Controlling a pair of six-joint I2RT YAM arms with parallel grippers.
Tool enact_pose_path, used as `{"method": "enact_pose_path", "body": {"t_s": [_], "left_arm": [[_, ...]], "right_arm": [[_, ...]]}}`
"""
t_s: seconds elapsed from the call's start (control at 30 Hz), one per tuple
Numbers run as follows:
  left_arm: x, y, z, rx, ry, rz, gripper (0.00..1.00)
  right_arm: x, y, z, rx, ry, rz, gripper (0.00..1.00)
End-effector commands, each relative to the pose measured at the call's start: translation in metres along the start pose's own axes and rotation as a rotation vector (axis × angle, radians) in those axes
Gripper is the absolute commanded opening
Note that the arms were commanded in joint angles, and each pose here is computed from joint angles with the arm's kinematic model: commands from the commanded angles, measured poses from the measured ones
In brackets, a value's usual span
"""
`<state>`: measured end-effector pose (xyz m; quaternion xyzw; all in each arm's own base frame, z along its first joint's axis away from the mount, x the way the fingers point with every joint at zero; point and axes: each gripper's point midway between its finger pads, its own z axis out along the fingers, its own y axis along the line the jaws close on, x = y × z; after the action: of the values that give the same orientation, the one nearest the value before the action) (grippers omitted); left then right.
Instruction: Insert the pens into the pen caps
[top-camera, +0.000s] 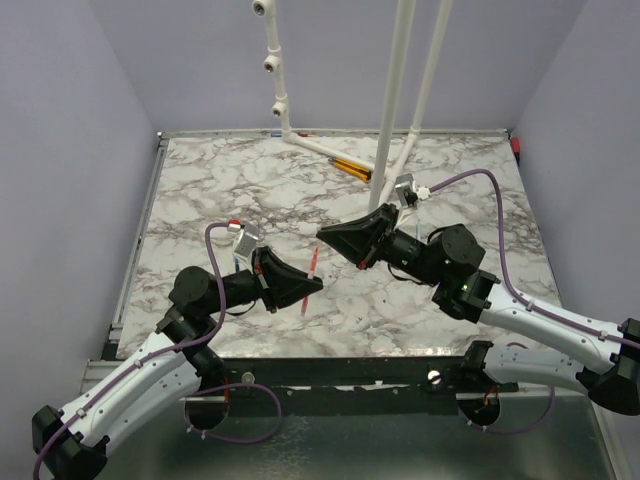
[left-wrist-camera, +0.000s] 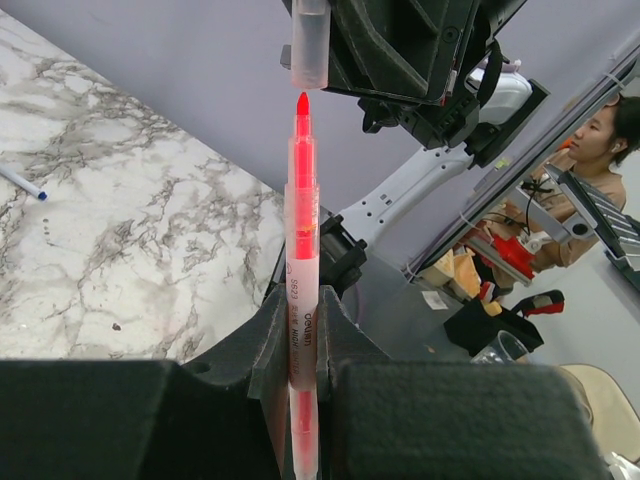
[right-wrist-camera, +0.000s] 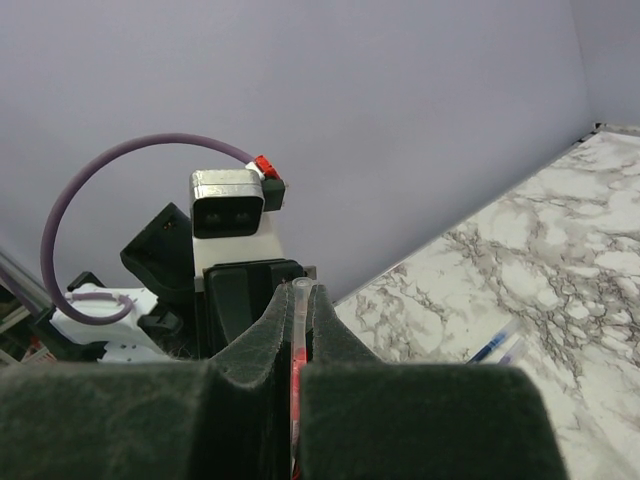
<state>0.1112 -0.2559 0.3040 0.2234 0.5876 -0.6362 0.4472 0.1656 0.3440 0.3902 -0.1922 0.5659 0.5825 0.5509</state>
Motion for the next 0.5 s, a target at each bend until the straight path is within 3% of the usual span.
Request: {"method": "enact_pose_path", "body": {"t_s": [0.0,0.47], "left_arm": [[0.0022,-0.0067,-0.0018,0.039,0.003,0.013,0.00],[0.0028,-0.0059,-0.0015,0.038,0.004,0.009,0.00]], "right_arm": [[0.0044,0.0048,-0.0019,-0.031,0.002,0.008,0.01],[0.0115,0.0072,0.0007,-0.047,0.018,0.020,0.01]]}}
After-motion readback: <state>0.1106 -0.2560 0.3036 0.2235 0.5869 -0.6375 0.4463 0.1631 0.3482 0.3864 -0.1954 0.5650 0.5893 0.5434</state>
